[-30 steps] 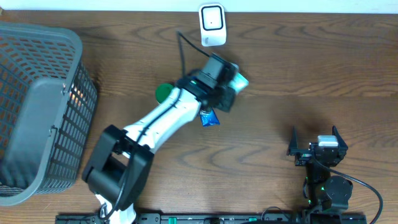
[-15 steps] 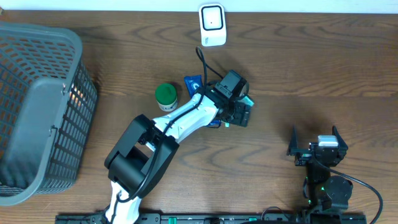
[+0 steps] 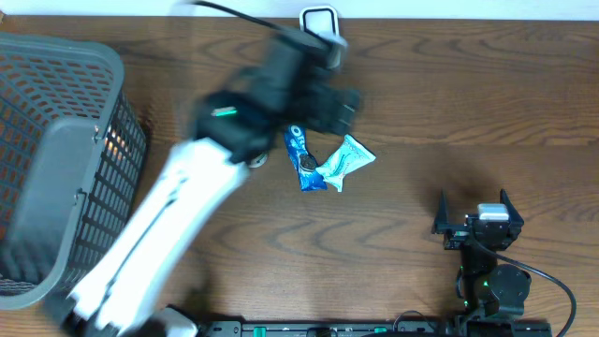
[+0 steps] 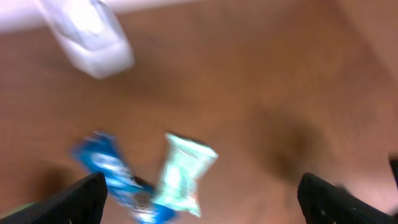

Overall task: Scan the item barcode
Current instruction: 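Carry the wipes pack out and drop it beside the snack pack, then reach into the basket toward the orange item with the left gripper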

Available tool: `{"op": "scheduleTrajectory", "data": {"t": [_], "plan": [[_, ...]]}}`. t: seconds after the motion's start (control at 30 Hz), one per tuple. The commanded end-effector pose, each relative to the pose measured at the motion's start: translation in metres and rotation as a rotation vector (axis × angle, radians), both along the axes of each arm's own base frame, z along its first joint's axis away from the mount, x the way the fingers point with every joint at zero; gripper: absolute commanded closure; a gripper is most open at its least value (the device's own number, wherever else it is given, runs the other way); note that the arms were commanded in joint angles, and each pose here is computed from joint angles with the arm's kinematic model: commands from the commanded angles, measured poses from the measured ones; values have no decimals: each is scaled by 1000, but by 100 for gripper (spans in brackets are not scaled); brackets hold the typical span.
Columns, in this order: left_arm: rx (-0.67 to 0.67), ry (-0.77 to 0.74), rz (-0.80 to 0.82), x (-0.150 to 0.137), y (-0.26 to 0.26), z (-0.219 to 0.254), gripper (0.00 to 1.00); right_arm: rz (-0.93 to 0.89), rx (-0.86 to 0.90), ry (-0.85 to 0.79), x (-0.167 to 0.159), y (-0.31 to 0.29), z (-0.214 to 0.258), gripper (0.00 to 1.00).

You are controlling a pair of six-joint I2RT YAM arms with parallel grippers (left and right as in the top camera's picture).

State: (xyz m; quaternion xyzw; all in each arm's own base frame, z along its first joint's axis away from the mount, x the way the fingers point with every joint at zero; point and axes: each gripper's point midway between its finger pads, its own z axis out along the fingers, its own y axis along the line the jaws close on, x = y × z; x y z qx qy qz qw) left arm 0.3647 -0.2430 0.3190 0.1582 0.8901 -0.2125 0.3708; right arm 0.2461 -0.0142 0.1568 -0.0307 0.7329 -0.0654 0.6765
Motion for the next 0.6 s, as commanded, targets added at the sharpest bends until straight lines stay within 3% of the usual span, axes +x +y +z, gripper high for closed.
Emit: {"op": "scheduleTrajectory", "data": {"t": [0.0,0.27,0.57], "plan": [[114,-96,249,20,88,22,2,-8,11,0,0,-2,0,1],[74,-21,786,11,278,33,2,-8,11,0,0,-2,0,1],[83,51,1096,-6,396,12,2,-8,11,0,0,-2,0,1]]}}
